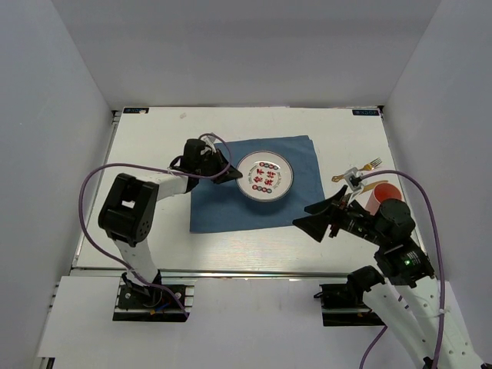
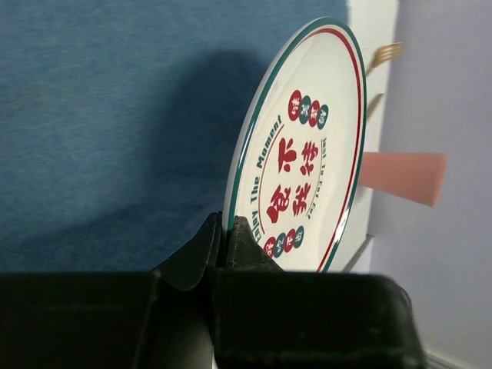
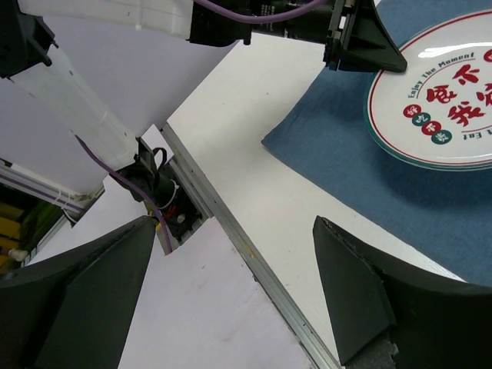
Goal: Set the dinner table for one person
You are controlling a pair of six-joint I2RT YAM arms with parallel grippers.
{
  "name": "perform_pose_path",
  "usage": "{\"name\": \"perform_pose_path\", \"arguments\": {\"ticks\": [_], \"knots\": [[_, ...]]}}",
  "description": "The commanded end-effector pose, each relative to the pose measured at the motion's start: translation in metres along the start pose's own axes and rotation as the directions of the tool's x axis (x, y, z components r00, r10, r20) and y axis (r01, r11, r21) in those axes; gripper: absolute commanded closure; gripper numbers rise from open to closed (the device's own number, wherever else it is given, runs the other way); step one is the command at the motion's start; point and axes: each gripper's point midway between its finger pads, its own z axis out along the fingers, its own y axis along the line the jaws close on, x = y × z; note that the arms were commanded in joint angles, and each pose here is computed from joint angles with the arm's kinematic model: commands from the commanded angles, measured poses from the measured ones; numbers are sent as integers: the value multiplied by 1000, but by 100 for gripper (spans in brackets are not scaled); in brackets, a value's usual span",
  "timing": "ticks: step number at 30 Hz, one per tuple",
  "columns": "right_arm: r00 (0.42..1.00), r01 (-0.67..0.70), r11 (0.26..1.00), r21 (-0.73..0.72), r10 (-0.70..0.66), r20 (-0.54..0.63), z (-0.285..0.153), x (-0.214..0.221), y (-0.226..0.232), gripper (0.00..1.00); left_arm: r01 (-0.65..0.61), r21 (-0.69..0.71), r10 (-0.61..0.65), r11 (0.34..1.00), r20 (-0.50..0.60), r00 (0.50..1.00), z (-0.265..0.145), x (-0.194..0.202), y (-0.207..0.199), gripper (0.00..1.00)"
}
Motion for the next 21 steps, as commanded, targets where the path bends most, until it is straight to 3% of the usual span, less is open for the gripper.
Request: {"name": "perform_pose_path", "arguments": {"ticks": [1, 6, 9, 13, 14, 15, 16, 19, 21], "knots": [[1000, 13, 1000, 14, -13, 9, -4, -1, 1, 11, -47, 9, 46, 999, 26, 999, 7, -9, -3, 100], [1000, 27, 999, 18, -27, 4, -6, 0, 1, 11, -55, -4, 55, 998, 51, 997, 14, -16, 3, 100], [999, 32, 999, 20, -32, -2, -7, 1, 1, 11, -54, -13, 54, 998, 48, 997, 20, -18, 7, 91], [1000, 29, 998, 61, -29, 2, -8, 0, -5, 11, -43, -18, 44, 999, 49, 998, 19, -15, 10, 50], [999, 33, 997, 71, -34, 8, -9, -2, -6, 11, -44, -21, 46, 999, 64, 997, 16, -16, 9, 36], [999, 32, 995, 97, -34, 18, -9, -4, -11, 11, -56, -12, 57, 998, 89, 994, 10, -20, 1, 15], [999, 29, 993, 113, -31, 21, -8, -5, -14, 11, -49, -24, 51, 999, 99, 994, 5, -18, 3, 5], [1000, 3, 979, 204, -8, 24, -5, -6, -33, 11, -57, -63, 68, 996, 180, 981, -21, -29, -8, 2], [999, -38, 916, 398, 25, 37, -7, -6, -73, 11, -42, -157, 84, 987, 276, 957, -51, -42, -16, 2]]}}
